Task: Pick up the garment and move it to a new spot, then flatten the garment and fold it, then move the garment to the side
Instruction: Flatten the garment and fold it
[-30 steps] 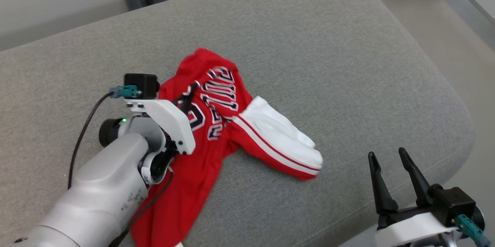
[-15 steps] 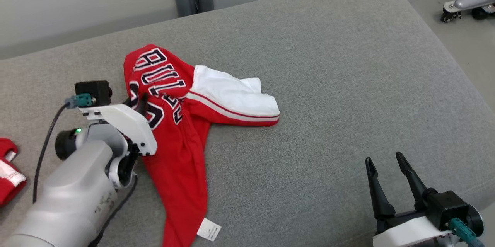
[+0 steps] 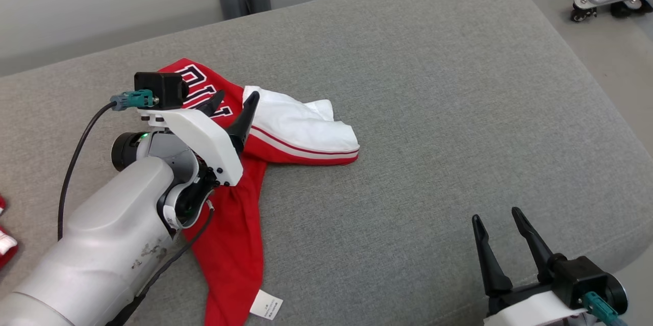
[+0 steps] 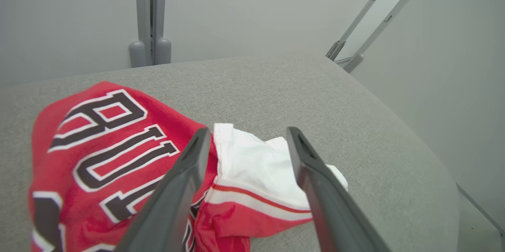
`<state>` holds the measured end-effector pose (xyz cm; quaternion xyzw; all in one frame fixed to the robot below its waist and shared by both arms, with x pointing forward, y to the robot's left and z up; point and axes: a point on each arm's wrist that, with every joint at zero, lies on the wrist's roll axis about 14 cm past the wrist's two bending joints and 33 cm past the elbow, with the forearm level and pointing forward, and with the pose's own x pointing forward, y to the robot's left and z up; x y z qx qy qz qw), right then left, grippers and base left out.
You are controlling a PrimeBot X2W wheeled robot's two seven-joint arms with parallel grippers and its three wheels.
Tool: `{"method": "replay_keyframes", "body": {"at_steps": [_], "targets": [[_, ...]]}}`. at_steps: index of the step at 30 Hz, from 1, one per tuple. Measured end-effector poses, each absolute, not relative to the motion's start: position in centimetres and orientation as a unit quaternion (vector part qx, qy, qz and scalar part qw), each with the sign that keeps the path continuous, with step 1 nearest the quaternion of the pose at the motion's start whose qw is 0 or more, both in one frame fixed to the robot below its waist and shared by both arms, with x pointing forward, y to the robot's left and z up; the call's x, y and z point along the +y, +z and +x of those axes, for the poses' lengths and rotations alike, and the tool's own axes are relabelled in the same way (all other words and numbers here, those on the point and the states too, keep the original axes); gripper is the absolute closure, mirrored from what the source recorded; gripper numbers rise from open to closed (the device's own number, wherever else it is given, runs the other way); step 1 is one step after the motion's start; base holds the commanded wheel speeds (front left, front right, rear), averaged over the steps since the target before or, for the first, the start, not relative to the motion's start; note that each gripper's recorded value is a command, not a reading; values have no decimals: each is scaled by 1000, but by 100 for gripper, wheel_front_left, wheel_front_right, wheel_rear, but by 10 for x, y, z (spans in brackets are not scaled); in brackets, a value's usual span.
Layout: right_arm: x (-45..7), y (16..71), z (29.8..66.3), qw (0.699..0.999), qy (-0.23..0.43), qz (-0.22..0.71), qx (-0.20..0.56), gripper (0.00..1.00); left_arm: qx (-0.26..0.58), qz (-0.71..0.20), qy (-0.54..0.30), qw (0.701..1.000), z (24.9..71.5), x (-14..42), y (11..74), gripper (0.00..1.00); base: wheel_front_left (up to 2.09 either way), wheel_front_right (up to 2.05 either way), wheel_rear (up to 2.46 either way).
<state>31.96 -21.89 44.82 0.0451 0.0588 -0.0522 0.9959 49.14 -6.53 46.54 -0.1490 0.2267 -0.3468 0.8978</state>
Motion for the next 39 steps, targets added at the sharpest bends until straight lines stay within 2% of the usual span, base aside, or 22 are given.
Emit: {"method": "replay_keyframes", "body": {"at_steps": [7, 15, 16, 17, 25, 29, 33, 34, 35, 36, 39], "targets": [[-233, 453, 321, 995, -75, 45, 52, 0, 283, -98, -324, 898, 505, -64, 426, 0, 0, 0, 0], [-244, 440, 310, 991, -101, 49, 78, 0, 328, -109, -354, 869, 496, -82, 401, 0, 0, 0, 0], [-244, 440, 311, 991, -101, 50, 77, 0, 327, -108, -357, 868, 495, -83, 401, 41, 0, 0, 0], [-244, 440, 311, 991, -101, 52, 76, 0, 321, -107, -366, 867, 494, -87, 403, 100, 0, 0, 0], [-246, 448, 315, 992, -100, 50, 61, 0, 255, -122, -475, 833, 442, -148, 443, 100, 0, 0, 0], [-246, 449, 313, 992, -100, 49, 59, 0, 245, -146, -526, 801, 385, -176, 445, 100, 0, 0, 0], [-245, 451, 312, 992, -98, 50, 57, 0, 241, -152, -539, 792, 350, -185, 437, 100, 0, 0, 0], [-244, 451, 312, 992, -98, 50, 56, 0, 248, -149, -539, 791, 344, -184, 429, 89, 0, 0, 0], [-245, 452, 311, 992, -98, 50, 56, 0, 250, -141, -542, 790, 337, -182, 423, 53, 0, 0, 0], [-245, 452, 311, 992, -99, 50, 55, 0, 256, -133, -545, 788, 333, -178, 416, 0, 0, 0, 0], [-247, 451, 307, 992, -103, 50, 56, 0, 274, -120, -554, 777, 315, -171, 400, 0, 0, 0, 0]]}}
